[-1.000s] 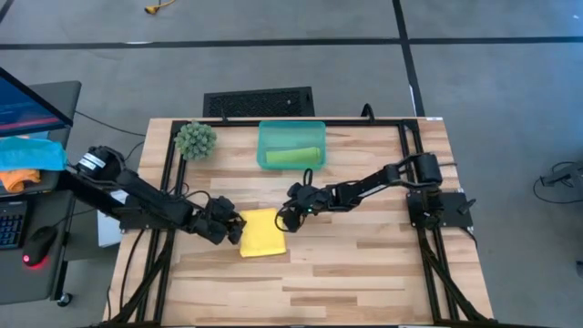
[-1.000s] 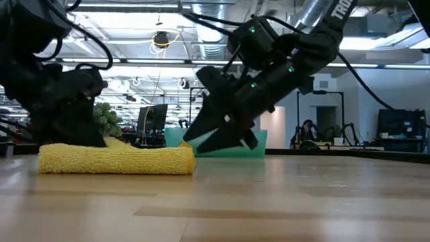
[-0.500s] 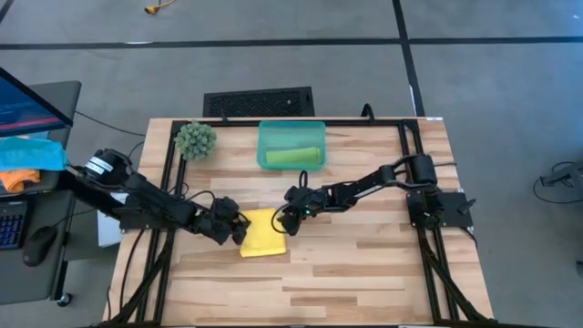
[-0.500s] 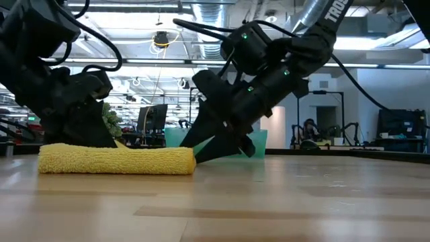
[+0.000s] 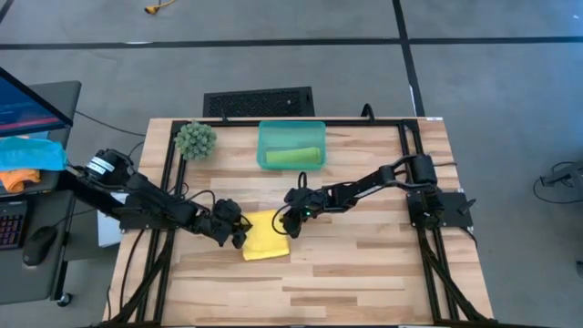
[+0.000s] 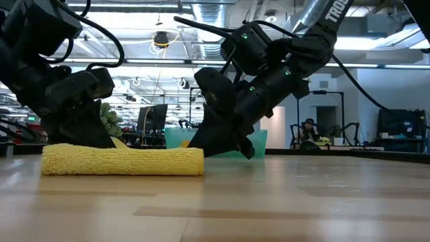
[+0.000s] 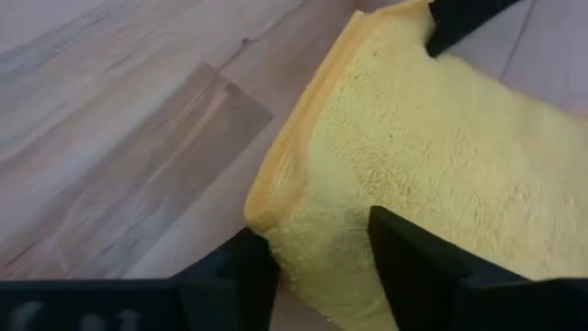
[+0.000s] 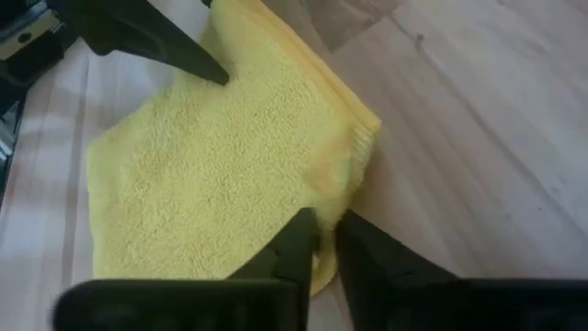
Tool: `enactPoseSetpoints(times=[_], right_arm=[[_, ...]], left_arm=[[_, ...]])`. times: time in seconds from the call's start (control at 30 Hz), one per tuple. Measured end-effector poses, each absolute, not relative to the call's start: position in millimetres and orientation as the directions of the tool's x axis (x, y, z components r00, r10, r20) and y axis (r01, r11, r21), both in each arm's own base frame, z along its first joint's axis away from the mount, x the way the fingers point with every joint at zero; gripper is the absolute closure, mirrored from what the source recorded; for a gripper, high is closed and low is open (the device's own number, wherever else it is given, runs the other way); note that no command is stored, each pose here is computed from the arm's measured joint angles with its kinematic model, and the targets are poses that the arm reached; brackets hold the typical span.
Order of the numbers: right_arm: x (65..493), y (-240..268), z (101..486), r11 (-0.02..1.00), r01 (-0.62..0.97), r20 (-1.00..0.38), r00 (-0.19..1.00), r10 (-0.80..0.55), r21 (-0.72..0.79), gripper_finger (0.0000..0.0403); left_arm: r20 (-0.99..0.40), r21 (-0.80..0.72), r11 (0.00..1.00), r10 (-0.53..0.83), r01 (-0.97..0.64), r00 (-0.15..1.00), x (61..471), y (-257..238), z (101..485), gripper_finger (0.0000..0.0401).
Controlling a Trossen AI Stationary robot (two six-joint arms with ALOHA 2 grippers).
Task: Roll microfiber towels into tight, uniform cylinder then place into a basket
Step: Roll the yellow microfiber cloth
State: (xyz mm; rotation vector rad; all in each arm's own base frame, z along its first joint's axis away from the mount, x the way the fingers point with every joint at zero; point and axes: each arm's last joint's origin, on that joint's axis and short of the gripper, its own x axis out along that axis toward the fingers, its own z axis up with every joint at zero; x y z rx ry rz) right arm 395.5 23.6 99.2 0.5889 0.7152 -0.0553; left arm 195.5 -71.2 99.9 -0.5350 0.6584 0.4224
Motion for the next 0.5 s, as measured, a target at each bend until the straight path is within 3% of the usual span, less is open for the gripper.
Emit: enactPoseSetpoints(times=[0.2, 0.33, 0.5], right_arm=[[395.3, 25.4, 99.5, 0.872, 0.198, -0.632, 0.76, 0.151, 0.447, 0.0385], [394.9, 31.1, 99.7, 0.906, 0.139, -0.632, 0.758, 0.162, 0.4, 0.0393], [394.2, 37.0, 99.5, 0.941, 0.071, -0.634, 0.755, 0.167, 0.332, 0.0389]], left_arm=[[-0.67, -0.307, 0.81, 0.188, -0.5, 0.718, 195.3, -72.4, 99.9, 0.0327], [-0.664, -0.278, 0.836, 0.188, -0.473, 0.723, 194.3, -75.6, 100.4, 0.0384], [-0.637, -0.198, 0.893, 0.196, -0.404, 0.745, 195.8, -84.3, 105.2, 0.0391]])
